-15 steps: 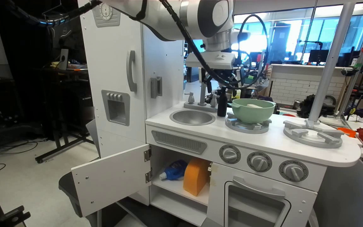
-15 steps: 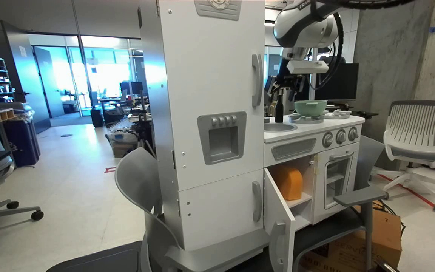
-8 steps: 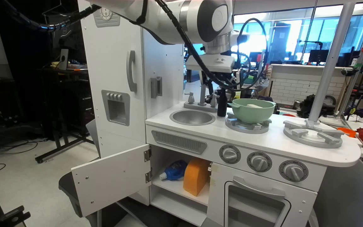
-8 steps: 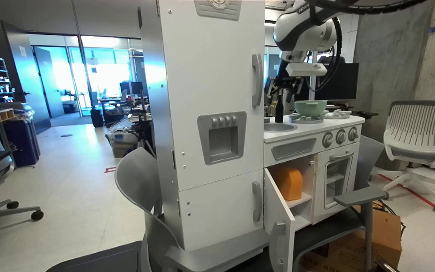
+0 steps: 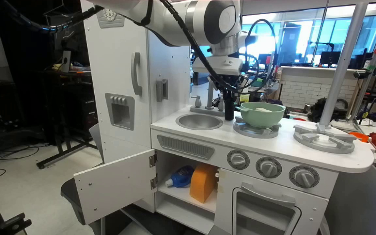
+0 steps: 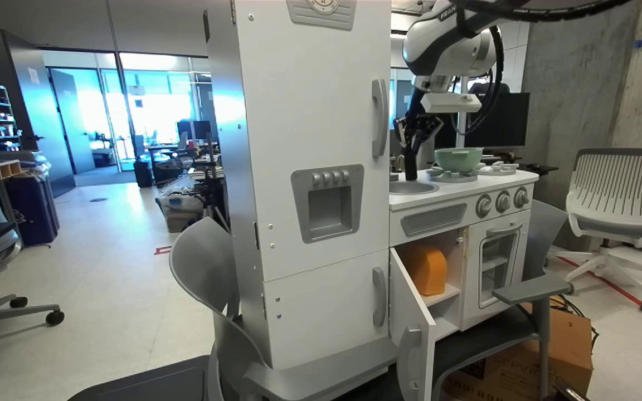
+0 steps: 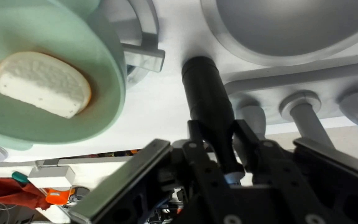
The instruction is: Put the orange object inside the cupboard
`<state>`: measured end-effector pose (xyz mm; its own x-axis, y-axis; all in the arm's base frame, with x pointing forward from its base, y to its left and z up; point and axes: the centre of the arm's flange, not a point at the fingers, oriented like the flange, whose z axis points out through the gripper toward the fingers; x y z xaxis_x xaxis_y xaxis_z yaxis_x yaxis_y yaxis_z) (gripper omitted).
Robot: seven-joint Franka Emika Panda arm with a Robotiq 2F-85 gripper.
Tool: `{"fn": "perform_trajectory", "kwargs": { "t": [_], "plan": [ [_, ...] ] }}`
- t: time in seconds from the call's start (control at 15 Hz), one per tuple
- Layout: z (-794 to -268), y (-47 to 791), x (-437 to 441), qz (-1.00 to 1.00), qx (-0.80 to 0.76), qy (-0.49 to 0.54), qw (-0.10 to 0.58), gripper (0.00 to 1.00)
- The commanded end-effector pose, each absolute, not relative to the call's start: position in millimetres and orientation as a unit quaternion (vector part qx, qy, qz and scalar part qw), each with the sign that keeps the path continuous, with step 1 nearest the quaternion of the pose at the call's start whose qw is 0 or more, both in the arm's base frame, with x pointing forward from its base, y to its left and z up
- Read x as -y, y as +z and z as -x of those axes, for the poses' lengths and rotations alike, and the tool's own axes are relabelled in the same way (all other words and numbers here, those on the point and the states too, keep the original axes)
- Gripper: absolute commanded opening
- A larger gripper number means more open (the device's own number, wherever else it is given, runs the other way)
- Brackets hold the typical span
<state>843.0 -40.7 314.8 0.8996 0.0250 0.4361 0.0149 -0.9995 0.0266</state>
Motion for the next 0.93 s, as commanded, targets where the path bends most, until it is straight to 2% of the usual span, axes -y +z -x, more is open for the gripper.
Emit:
{"fn": "perform_trajectory", "kwargs": {
  "t": [0.0,0.6,0.87],
  "plan": [
    [-917.1,324.9,46.9,-0.971,-0.015,0.237,0.006,0.08],
    [-901.7,368.5,96.0,-0.981,-0.009,0.196,0.010,0.08],
    [-861.7,386.5,101.3,-0.979,-0.024,0.203,-0.002,0.08]
  ]
}}
